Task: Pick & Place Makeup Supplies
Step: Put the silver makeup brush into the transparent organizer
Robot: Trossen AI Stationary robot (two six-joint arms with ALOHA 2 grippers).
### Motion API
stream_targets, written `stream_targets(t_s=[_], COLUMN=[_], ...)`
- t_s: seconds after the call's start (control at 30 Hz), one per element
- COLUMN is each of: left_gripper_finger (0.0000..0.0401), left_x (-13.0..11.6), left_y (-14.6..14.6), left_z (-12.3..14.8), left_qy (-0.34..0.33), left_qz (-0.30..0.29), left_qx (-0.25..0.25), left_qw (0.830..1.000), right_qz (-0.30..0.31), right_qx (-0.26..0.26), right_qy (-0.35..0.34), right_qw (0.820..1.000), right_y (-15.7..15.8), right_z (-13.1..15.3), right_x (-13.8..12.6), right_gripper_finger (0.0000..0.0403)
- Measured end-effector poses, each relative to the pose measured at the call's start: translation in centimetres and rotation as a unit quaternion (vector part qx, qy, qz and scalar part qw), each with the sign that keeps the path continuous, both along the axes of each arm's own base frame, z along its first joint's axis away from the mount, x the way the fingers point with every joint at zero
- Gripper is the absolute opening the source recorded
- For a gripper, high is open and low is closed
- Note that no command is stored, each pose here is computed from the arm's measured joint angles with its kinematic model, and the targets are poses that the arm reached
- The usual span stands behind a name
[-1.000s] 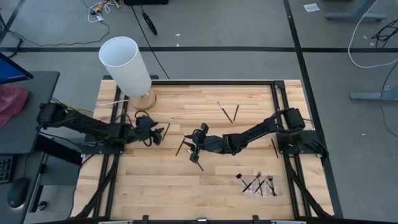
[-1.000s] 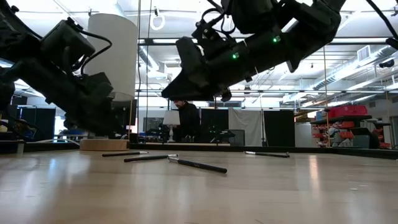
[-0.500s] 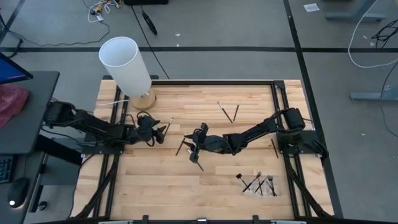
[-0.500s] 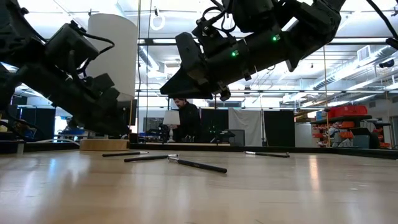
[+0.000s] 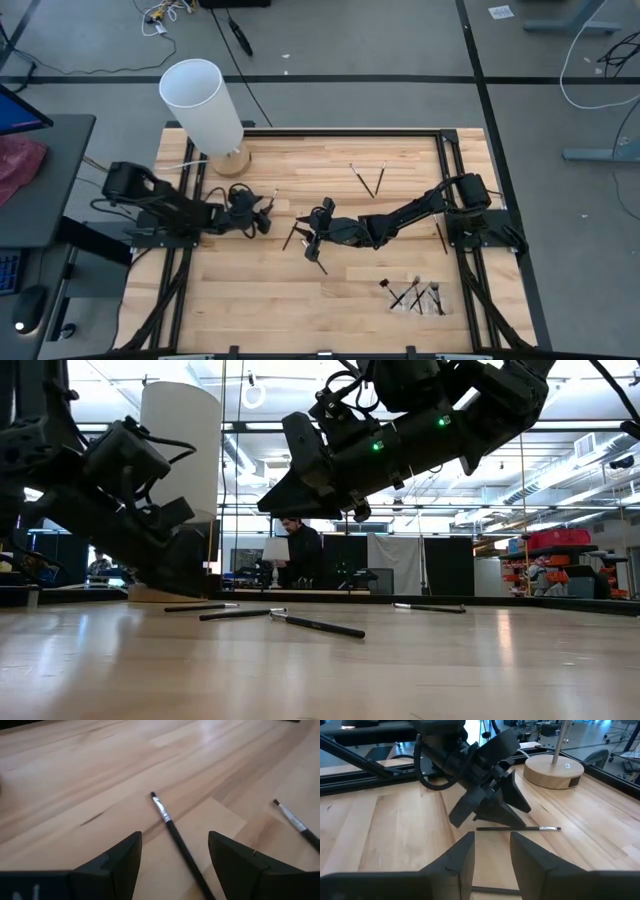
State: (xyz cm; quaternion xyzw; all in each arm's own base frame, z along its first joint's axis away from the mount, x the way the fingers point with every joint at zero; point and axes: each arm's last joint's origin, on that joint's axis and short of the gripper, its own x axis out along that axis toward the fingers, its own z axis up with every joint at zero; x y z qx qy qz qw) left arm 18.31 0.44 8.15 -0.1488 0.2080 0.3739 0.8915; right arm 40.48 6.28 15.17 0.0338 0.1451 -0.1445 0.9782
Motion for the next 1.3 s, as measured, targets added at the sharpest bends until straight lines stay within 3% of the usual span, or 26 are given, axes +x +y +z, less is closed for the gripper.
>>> stream_targets(t_s=[0.3, 0.47, 1.07, 1.3], left_gripper_finger=[0.0221, 0.0186, 0.0066, 0.0014], left_x=[1.1, 2.1, 1.1, 1.1], left_y=[1.1, 1.1, 0.9, 0.8], left_z=[-1.5, -2.1, -2.7, -2.7], left_qy=[0.026, 0.048, 0.051, 0.061], left_qz=[0.031, 0.022, -0.038, -0.058], left_qx=[0.008, 0.02, -0.022, -0.016], left_qw=[0.999, 0.998, 0.998, 0.996], right_qz=[0.0, 0.0, -0.003, -0.001], right_qx=[0.0, 0.0, 0.011, 0.013], right_qy=[0.0, 0.001, 0.006, 0.007], right_qw=[1.0, 1.0, 1.0, 1.0], right_y=[0.0, 0.0, 0.1, 0.4], right_z=[0.0, 0.0, -0.2, -0.2], right_x=[0.0, 0.0, -0.1, -0.1], right_gripper_finger=[0.0126, 0.0126, 0.0126, 0.0126])
